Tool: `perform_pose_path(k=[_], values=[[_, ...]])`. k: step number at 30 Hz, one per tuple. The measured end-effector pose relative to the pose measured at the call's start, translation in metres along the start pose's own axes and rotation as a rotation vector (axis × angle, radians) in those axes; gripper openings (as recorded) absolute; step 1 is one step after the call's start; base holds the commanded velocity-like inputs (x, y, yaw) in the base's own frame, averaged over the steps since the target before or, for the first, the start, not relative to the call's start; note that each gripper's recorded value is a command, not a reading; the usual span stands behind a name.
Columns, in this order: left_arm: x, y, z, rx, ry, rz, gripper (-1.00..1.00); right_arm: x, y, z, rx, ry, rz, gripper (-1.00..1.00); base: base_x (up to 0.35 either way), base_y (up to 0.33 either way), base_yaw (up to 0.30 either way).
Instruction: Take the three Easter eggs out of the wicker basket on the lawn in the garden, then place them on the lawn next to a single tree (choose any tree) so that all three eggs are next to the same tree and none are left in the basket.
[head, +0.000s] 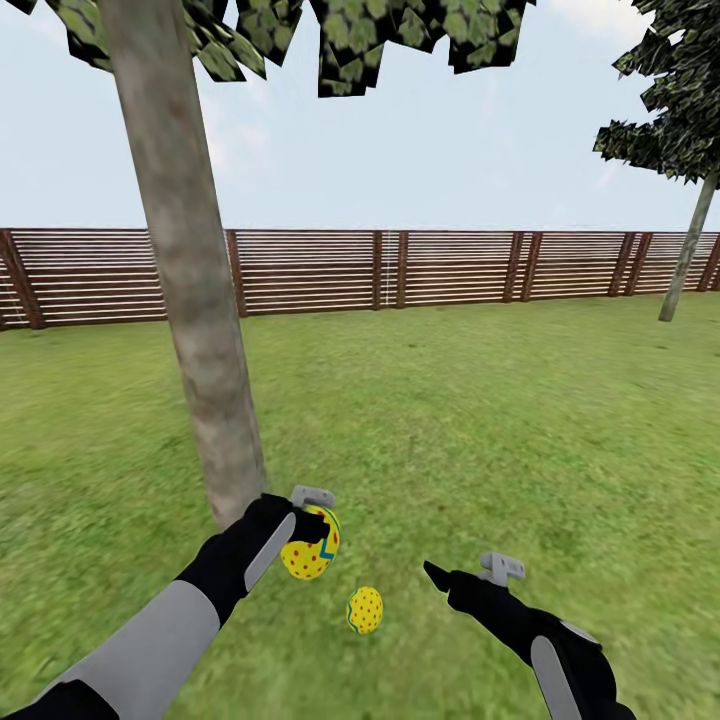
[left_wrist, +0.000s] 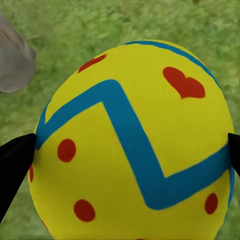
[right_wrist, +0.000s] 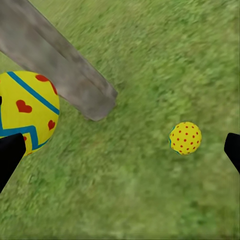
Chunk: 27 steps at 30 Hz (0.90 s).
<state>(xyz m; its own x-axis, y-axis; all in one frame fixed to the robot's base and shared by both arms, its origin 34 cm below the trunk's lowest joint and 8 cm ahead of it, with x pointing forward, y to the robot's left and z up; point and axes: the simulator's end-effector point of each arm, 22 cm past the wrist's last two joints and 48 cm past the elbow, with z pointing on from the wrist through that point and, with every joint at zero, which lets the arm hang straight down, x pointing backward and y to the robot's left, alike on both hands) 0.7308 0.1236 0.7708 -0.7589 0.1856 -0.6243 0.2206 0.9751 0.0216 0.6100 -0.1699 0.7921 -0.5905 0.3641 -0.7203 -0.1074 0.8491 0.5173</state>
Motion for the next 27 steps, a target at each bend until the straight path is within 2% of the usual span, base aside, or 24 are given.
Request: perform_pose_path(k=[17,27], values=[[0.021,0.001,0.022,-0.003,-0.001,-0.001,-1.0,0.024,-0.014,0.013,-0.004,0.002,-0.002,1.0,0.0,0.0,0.003],[0.034,0.001,0.036,-0.004,-0.001,-0.001,-1.0,0.039,-0.022,0.02,-0.006,0.003,-0.003,1.0,0.0,0.0,0.145]])
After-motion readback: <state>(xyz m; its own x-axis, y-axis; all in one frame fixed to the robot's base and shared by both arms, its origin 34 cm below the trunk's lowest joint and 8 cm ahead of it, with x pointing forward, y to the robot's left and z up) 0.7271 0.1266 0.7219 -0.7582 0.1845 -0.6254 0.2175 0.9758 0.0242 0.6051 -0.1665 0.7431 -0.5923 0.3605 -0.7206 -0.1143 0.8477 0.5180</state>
